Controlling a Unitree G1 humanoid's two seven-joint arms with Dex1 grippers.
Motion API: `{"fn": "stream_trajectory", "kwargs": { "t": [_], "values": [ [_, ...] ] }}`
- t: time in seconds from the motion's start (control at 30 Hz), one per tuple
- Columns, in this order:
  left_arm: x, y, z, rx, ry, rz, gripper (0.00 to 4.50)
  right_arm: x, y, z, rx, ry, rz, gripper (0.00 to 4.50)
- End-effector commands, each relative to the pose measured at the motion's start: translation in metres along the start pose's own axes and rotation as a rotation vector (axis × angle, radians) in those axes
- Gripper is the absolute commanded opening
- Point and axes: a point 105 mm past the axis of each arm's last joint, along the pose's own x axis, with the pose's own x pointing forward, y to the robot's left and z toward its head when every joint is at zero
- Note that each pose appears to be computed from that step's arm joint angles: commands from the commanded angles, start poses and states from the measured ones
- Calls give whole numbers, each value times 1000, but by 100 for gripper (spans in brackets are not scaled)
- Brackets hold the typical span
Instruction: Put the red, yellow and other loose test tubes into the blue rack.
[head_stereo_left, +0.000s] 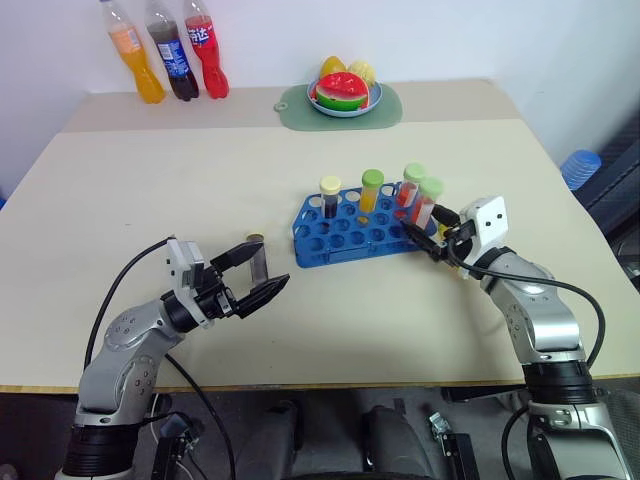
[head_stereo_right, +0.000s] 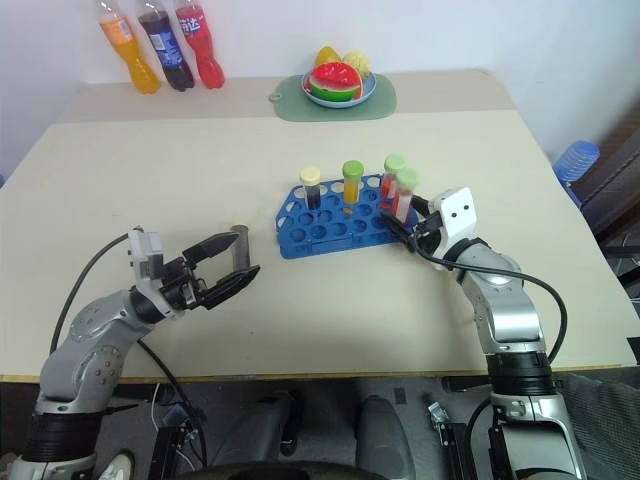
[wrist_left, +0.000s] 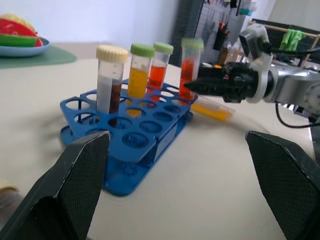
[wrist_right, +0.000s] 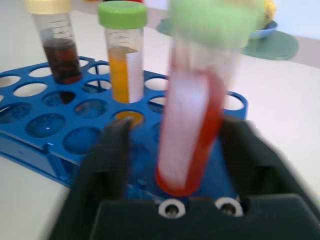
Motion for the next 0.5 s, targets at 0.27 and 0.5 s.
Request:
{"fn": "stream_trajectory", "kwargs": {
  "t": [0.27,0.5],
  "values": [
    [-2,-1,2,12,-4,-5,450,-36,-31,19,-17,83,-28,441],
    [0,-2,0,11,-3,-9,450,-67,-42,27,112,215,-31,441]
  ]
}}
